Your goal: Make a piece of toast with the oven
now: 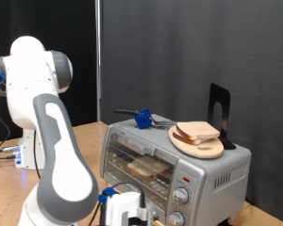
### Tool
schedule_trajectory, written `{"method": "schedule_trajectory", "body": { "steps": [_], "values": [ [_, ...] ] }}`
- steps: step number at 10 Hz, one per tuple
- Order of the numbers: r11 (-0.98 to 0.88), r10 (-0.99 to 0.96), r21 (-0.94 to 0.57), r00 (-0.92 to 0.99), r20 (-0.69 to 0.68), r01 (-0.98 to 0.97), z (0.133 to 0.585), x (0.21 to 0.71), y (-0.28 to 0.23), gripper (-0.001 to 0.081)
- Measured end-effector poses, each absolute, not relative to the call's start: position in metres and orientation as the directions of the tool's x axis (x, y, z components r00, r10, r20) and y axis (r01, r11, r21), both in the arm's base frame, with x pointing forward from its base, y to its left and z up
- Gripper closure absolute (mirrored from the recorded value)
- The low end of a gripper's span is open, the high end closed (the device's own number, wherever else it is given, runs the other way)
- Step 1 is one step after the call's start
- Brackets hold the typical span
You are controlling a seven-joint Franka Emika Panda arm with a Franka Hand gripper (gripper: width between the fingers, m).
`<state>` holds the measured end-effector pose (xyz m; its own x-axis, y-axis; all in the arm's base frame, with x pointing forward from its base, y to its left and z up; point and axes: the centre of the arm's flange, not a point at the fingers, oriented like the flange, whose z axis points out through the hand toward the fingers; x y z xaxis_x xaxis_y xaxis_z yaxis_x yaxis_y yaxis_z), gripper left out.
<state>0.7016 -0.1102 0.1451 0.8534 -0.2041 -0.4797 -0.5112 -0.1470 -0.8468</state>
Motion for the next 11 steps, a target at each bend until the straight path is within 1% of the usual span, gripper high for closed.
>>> {"method": "schedule_trajectory", "body": {
  "steps": [8,11],
  "values": [
    [-0.135,-0.144,-0.858,0.867,-0.478,-0.495,0.142,0.686,-0.057,-0.0002],
    [-0.13,-0.171,-0.858,0.864,-0.474,-0.496,0.143,0.682,-0.046,-0.0002]
  ]
}}
